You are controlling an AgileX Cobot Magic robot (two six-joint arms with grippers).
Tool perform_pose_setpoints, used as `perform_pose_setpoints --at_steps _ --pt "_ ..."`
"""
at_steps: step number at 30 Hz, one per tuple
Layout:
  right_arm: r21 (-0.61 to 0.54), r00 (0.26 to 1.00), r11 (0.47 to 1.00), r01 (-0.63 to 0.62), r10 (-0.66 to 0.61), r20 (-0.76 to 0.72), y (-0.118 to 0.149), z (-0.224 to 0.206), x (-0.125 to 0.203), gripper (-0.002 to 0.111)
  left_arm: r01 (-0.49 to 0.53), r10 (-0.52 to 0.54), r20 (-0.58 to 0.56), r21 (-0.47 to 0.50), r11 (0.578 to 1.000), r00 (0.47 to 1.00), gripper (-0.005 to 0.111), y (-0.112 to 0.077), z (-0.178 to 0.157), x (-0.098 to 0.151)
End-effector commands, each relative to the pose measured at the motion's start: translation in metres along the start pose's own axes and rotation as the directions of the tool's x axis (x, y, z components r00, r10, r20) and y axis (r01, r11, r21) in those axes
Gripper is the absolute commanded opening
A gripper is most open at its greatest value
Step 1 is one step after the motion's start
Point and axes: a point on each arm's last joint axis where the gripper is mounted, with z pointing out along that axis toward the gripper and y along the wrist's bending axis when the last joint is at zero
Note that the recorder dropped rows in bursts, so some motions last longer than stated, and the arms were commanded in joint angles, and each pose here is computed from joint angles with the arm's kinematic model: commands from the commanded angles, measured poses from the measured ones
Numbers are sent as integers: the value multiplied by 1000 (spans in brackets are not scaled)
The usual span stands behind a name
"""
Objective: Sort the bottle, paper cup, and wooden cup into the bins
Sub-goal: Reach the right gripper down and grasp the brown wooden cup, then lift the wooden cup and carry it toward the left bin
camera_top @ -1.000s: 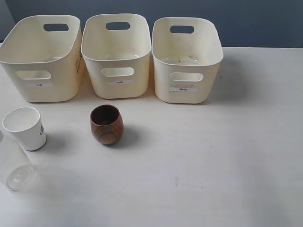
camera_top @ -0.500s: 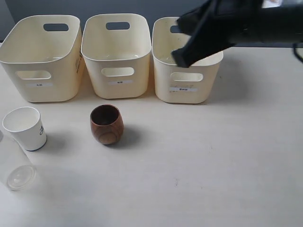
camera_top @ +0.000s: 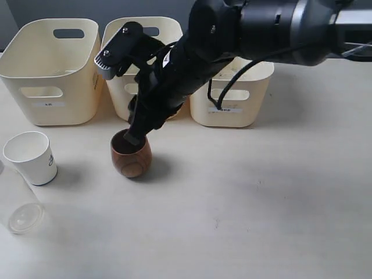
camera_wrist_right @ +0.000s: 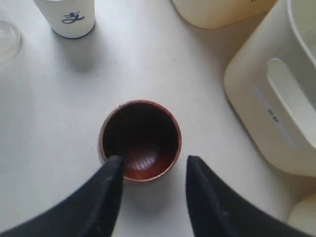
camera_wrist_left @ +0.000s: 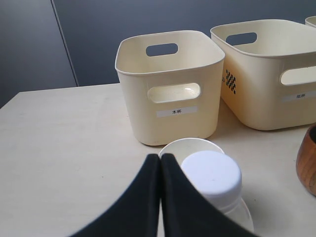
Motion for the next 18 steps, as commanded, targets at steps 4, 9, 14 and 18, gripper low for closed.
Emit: perform_pose_setpoints --at_steps 4,9,14,18 --pt "-46 999 998 47 -48 -9 9 39 4 61 0 0 14 2 1000 1000 0 0 0 -2" --pt "-92 982 978 186 -188 -7 35 58 2 61 0 0 14 2 1000 1000 0 0 0 -2" --pt "-86 976 973 216 -217 -3 38 69 3 61 0 0 14 2 1000 1000 0 0 0 -2" --pt "-100 977 973 206 -210 -26 39 81 10 61 0 0 14 2 1000 1000 0 0 0 -2"
